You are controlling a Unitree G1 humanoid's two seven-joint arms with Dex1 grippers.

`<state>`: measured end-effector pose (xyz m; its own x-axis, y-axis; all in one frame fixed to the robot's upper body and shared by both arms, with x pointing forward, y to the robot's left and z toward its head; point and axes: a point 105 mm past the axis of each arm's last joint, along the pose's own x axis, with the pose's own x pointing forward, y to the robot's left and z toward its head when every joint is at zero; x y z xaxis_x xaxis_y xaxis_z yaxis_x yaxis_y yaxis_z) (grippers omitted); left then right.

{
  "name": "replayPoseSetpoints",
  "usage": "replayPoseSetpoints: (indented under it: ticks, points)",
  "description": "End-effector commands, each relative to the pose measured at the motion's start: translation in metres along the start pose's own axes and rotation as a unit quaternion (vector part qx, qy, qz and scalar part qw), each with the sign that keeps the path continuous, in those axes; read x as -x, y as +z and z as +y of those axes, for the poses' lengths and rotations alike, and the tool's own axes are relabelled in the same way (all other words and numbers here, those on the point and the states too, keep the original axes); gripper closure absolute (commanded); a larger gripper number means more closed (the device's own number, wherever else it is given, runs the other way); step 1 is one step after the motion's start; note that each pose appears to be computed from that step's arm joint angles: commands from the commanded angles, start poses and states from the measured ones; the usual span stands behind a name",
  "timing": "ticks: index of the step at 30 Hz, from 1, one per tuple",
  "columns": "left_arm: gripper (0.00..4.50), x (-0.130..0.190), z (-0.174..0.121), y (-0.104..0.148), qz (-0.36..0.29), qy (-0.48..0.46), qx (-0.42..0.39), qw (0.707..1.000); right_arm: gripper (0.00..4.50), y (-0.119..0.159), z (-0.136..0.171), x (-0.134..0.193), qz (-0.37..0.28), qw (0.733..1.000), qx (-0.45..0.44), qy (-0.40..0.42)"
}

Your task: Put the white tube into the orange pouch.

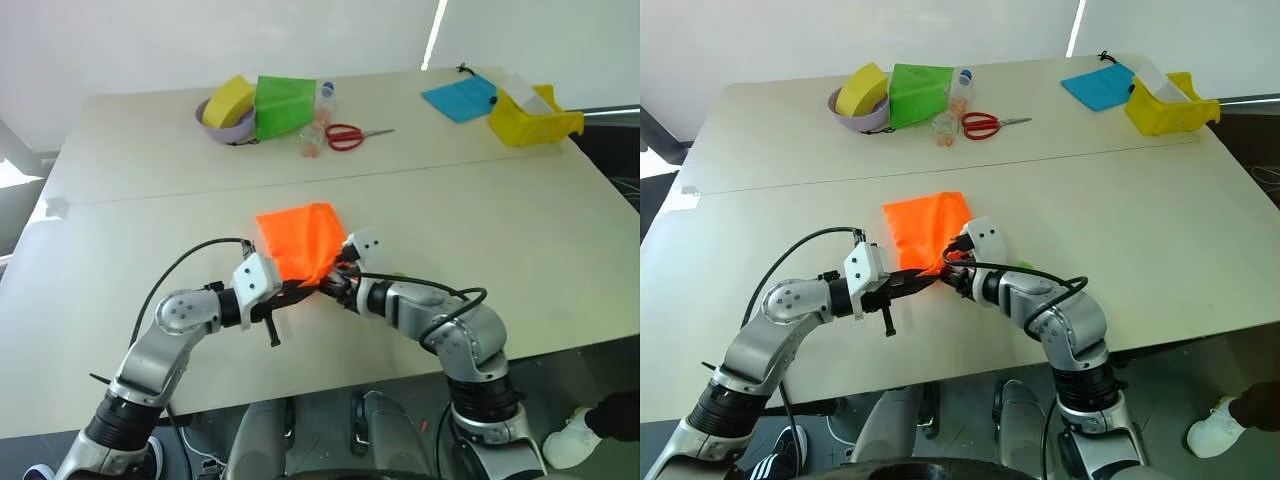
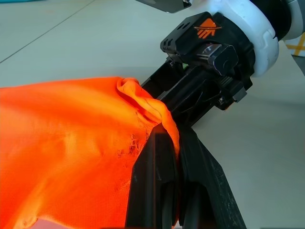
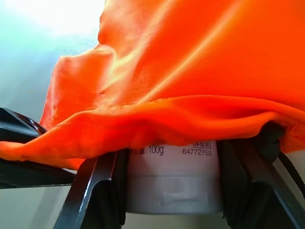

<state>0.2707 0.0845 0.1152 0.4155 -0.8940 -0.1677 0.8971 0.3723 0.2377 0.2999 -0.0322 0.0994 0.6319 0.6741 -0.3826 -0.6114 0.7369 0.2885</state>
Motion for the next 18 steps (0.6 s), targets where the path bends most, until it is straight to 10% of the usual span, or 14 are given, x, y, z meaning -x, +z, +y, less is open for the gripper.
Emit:
replayPoseSetpoints:
  ticks: [1, 17, 18]
  points:
    - [4.50, -0.004, -0.008, 0.011, -0.024, -0.015, -0.009, 1.000, 2.67, 0.017, 0.014, -0.006, -0.028, 0.999, 0.003, 0.024]
    - [4.50, -0.003, -0.006, 0.008, -0.020, -0.011, -0.015, 1.000, 2.67, 0.012, 0.022, -0.014, -0.012, 0.998, 0.013, 0.053]
    - [4.50, -0.003, -0.006, 0.008, -0.020, -0.010, -0.015, 1.000, 2.17, 0.012, 0.023, -0.014, -0.012, 0.998, 0.015, 0.059]
